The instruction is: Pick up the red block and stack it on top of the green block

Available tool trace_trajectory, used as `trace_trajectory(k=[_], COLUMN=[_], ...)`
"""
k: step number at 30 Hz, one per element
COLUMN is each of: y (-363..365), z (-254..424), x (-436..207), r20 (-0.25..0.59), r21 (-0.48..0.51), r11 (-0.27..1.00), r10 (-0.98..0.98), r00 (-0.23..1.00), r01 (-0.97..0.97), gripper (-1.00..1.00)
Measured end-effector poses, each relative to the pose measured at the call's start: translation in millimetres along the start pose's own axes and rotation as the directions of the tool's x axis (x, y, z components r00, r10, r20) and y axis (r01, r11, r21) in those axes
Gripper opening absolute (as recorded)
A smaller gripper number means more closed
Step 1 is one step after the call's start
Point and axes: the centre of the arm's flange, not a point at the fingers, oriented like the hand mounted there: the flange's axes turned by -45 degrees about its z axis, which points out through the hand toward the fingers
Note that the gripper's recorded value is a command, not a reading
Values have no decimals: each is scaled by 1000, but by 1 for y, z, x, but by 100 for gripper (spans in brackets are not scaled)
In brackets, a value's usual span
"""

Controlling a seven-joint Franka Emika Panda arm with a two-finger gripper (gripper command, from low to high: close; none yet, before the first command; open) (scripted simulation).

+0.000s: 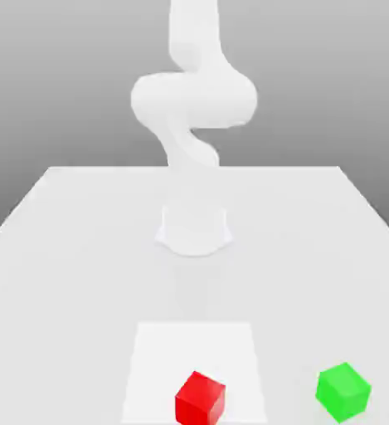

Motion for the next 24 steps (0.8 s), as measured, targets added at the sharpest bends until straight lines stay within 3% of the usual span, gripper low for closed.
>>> trace_trajectory(k=[12,24], y=[-3,-10], z=[231,393], x=[-56,-190], r20=[257,376], r21=[265,488], r11=[908,670], r10=[-391,-740], r00=[884,558], r01=[325,560], gripper=[0,0])
